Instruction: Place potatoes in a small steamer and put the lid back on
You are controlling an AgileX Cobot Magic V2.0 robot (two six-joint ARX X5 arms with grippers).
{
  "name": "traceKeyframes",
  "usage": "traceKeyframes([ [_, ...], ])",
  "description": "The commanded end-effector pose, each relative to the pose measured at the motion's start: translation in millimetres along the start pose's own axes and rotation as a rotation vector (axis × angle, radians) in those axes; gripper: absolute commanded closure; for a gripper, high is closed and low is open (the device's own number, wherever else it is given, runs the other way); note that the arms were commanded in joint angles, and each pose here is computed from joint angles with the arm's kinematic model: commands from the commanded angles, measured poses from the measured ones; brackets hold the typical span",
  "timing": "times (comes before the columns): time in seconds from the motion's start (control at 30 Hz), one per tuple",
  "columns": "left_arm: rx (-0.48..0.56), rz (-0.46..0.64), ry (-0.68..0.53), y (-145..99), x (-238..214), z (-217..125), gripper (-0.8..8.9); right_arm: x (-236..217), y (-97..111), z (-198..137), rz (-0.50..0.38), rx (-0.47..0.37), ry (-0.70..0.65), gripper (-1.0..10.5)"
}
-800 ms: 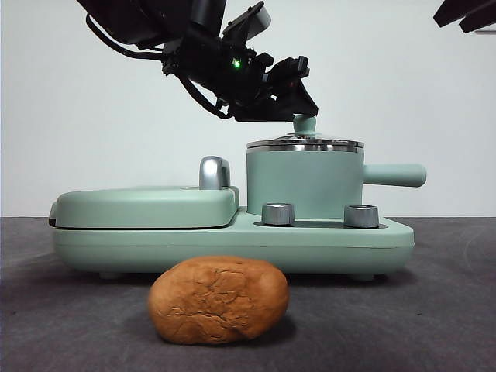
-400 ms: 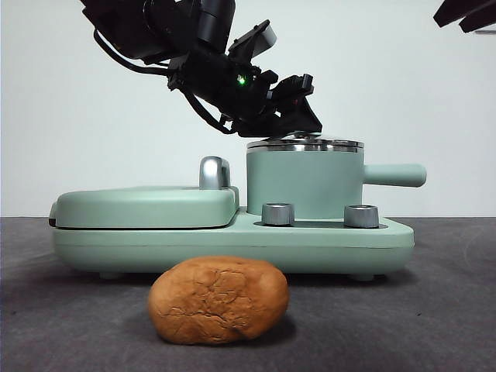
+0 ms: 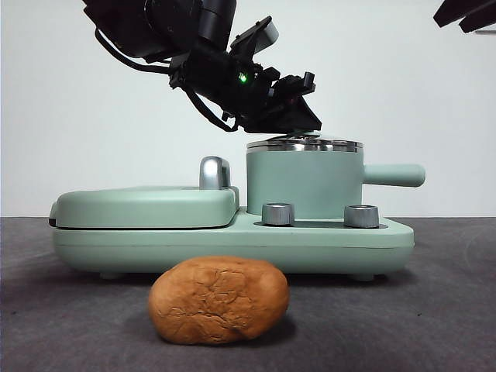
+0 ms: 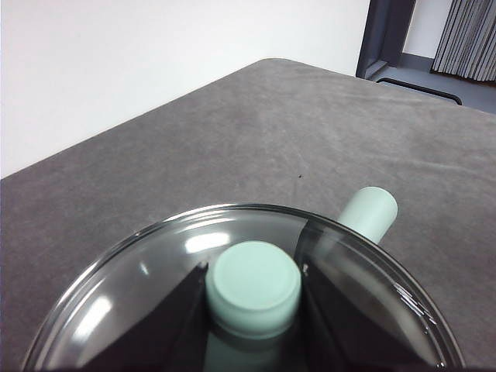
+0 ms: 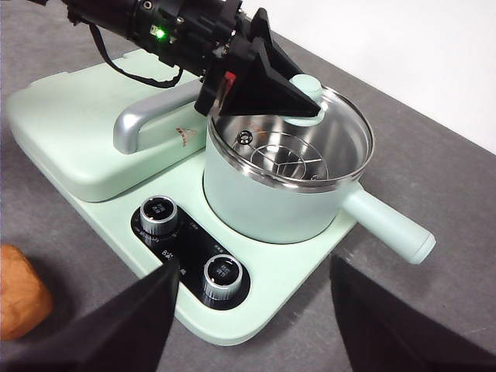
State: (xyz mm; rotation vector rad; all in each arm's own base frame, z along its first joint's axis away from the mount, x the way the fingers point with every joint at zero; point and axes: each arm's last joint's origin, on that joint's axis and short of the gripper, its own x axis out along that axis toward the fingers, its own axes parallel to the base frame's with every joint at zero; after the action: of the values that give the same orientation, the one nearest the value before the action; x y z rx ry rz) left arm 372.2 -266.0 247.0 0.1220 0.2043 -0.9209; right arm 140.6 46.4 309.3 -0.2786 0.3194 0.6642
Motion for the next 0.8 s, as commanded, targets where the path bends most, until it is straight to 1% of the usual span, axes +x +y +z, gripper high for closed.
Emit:
traceKeyframes([
  [0.03,0.004,-0.003,0.002,-1,7,-2,8.07,-2,0,5,-0.003,-0.006,-0.017,6.4],
  [0.2,0.012,-0.001,-0.020,-2,1,7,8.07,-2,0,5,-0.003,-0.006,-0.017,6.4],
  [0.33,0.022,0.002,-0.054,-4,-7,21,8.07,-2,0,5,-0.003,-0.006,-0.017,6.4],
  [0.63,0.053,0.014,-0.156,-10,-43,67,8.07,-2,0,5,-0.003,-0.006,-0.017,6.4],
  [0.7,0.053,0.017,-0.158,-11,-56,78,8.07,-2,0,5,-0.002,-0.006,-0.017,6.4],
  [0.8,0.021,0.018,-0.119,-15,-77,91,8.04,-2,0,5,-0.002,-0.006,-0.017,6.4],
])
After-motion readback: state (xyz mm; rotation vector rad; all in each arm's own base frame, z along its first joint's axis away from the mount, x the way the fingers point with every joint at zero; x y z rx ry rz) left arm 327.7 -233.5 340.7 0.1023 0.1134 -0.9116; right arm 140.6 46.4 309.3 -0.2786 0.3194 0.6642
